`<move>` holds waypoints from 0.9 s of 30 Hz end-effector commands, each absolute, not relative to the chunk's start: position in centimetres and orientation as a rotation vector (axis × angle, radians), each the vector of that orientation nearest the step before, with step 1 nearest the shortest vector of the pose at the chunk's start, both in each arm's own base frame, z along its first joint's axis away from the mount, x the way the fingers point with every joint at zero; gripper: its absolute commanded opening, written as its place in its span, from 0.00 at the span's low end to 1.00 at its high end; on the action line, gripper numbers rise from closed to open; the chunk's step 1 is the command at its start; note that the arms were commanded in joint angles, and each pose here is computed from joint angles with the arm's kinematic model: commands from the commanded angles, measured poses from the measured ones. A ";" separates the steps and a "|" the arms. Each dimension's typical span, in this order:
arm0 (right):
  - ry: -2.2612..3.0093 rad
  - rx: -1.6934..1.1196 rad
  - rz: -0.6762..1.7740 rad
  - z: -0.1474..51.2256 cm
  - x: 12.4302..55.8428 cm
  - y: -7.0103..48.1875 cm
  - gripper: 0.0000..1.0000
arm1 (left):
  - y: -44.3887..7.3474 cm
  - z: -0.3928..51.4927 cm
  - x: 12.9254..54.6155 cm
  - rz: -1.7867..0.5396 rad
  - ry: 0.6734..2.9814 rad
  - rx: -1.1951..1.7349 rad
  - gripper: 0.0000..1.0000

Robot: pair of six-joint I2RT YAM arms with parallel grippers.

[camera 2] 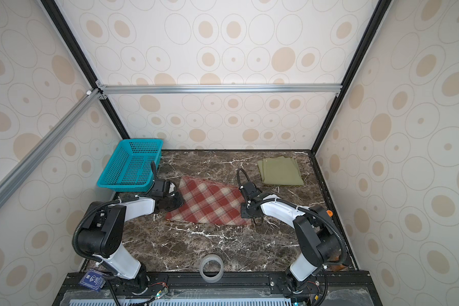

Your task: Fold and stack the skirts

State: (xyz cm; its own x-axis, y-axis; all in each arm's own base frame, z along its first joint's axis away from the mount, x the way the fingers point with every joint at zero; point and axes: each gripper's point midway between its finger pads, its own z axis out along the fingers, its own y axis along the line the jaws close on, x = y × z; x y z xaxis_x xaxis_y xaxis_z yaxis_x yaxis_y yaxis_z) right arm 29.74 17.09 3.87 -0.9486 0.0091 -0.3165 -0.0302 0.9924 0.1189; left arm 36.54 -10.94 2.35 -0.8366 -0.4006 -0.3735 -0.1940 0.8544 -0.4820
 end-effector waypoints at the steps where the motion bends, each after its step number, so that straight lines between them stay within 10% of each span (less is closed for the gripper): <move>1: 2.823 -0.027 0.145 3.1 30.3 16.9 0.05 | -10.9 1.8 34.6 -0.597 2.567 -0.476 0.11; 14: 2.875 -0.127 0.139 1.2 30.6 17.5 0.04 | -9.4 1.3 28.8 -0.540 2.613 -0.532 0.10; 27: 2.775 -0.162 0.250 6.0 30.9 18.4 0.04 | -12.8 9.5 32.6 -0.551 2.480 -0.313 0.10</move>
